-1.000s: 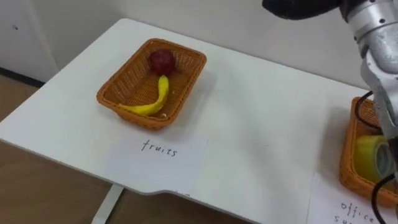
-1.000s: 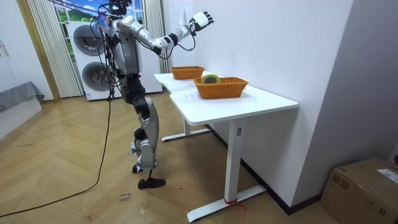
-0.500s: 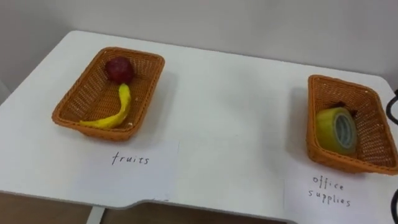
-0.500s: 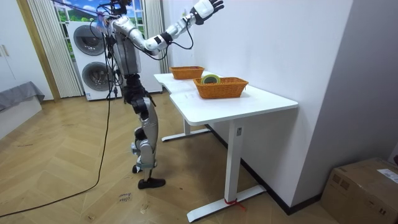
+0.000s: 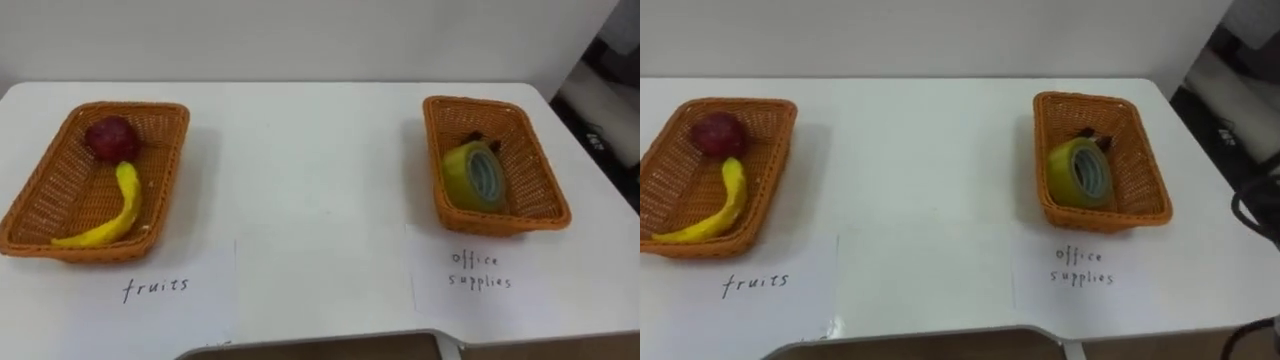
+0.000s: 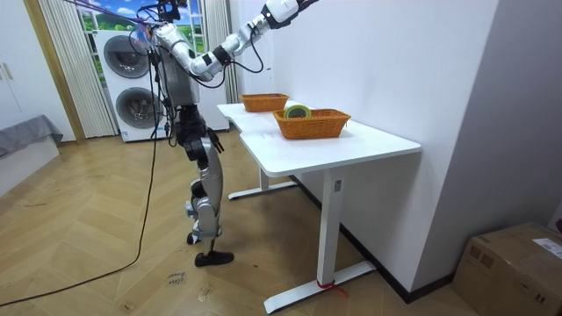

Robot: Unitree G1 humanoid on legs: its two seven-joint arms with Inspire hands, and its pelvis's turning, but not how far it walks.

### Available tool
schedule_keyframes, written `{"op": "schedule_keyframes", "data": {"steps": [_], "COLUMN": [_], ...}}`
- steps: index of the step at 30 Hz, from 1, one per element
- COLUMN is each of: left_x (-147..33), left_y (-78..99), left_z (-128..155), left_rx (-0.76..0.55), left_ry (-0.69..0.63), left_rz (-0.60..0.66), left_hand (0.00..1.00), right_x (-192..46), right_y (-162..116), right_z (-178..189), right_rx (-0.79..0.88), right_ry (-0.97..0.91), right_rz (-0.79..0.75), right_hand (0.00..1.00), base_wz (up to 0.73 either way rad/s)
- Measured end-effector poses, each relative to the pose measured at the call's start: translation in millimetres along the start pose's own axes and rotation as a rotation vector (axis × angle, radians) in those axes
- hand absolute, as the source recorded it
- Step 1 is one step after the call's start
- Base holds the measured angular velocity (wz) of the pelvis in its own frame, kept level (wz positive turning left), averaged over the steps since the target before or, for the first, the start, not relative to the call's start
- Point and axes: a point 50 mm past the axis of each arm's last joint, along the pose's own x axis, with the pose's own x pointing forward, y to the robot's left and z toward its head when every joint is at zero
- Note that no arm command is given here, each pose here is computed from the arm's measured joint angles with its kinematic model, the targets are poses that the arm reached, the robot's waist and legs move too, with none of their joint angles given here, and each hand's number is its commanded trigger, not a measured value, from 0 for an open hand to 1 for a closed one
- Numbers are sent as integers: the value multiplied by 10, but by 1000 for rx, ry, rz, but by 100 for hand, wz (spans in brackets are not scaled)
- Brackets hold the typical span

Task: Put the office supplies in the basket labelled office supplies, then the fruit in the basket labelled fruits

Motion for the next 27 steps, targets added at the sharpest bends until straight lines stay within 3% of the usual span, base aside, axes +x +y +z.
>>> {"op": "schedule_keyframes", "data": {"steps": [10,15,21,27], "left_x": [-24,-34,-30,-29], "left_y": [33,53,57,54], "left_z": [-110,-153,-115,-105], "left_rx": [1,-3,-3,-7], "left_ry": [8,20,5,2], "left_rz": [55,65,67,71], "left_hand": [0,0,0,0], "right_x": [-515,-885,-1502,-2393], "right_y": [-843,-1319,-1625,-1995], "right_z": [-546,-837,-1174,-1378], "right_rx": [-129,-171,-263,-404], "right_ry": [245,396,591,856], "right_rz": [-409,-716,-953,-1149], "right_hand": [0,0,0,0], "base_wz": [-6,-3,0,0]}}
